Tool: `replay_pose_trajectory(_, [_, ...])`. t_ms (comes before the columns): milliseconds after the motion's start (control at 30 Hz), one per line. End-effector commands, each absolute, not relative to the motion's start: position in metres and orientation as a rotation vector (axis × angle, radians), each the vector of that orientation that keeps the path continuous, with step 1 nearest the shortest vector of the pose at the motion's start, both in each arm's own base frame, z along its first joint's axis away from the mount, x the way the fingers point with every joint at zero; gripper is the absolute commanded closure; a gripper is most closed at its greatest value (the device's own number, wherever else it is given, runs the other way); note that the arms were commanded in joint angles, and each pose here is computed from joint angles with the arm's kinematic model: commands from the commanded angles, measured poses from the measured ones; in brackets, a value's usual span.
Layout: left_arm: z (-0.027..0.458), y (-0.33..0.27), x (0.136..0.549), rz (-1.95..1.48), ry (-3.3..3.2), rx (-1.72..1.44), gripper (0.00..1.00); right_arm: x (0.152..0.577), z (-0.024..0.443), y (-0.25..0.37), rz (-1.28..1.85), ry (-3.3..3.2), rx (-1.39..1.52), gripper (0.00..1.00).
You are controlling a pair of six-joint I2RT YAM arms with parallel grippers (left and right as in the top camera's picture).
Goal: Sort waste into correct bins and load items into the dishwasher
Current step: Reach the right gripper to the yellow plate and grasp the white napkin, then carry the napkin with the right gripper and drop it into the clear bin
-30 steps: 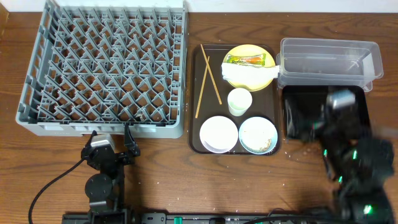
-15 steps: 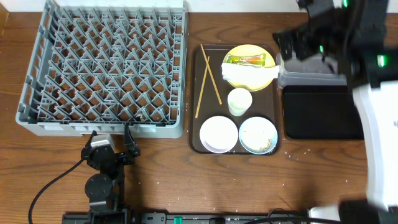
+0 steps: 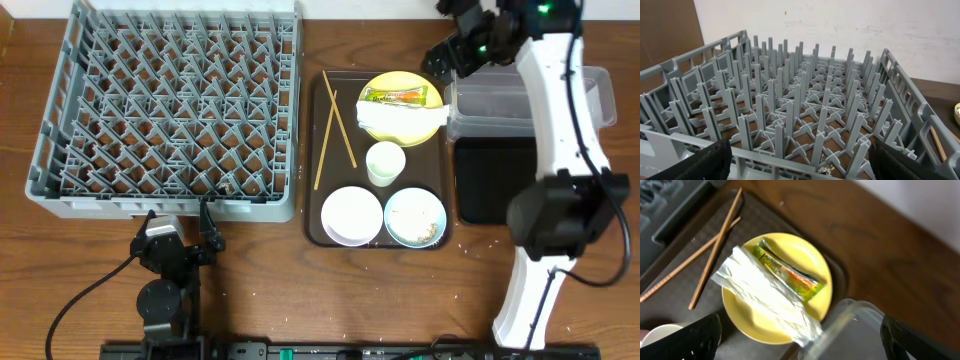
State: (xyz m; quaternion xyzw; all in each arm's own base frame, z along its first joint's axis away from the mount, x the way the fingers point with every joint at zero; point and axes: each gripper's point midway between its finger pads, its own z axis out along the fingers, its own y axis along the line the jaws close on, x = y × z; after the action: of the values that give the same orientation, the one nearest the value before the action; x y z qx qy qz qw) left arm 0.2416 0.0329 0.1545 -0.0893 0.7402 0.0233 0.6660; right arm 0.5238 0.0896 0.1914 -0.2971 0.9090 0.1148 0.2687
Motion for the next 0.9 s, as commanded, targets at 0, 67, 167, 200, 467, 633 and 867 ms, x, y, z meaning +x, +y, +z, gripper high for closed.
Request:
replay_pose_trajectory(0, [0.136, 0.036, 0.241, 0.074, 1.714, -0.211, 0.11, 0.53, 0.187, 0.104, 0.375, 2.402, -0.862, 0.01])
replay_pose_trajectory(67, [0.136, 0.036, 0.241, 0.073, 1.714, -0.211, 0.11, 0.531, 0.172, 0.107, 0.377, 2.416, -0.899, 0.01])
replay_pose_trajectory(167, [0.136, 0.036, 0.241, 0.073, 1.714, -0.211, 0.11, 0.528, 0.148, 0.107, 0.324, 2.47, -0.961, 0.03])
replay_pose_trajectory(200, [0.136, 0.036, 0.241, 0.073, 1.714, -0.211, 0.11, 0.526, 0.139, 0.109, 0.299, 2.487, -0.995, 0.05])
replay_pose_trajectory(467, [0.136, 0.036, 0.241, 0.074, 1.714, -0.211, 0.11, 0.519, 0.081, 0.122, 0.044, 2.592, -1.198, 0.12])
replay_pose_trajectory(633, [0.136, 0.036, 0.241, 0.073, 1.714, -0.211, 0.11, 0.517, 0.055, 0.126, 0.001, 2.631, -1.241, 0.13])
replay_pose_trajectory(867, [0.136, 0.036, 0.241, 0.073, 1.714, -0.211, 0.11, 0.519, 0.014, 0.125, 0.013, 2.668, -1.281, 0.09])
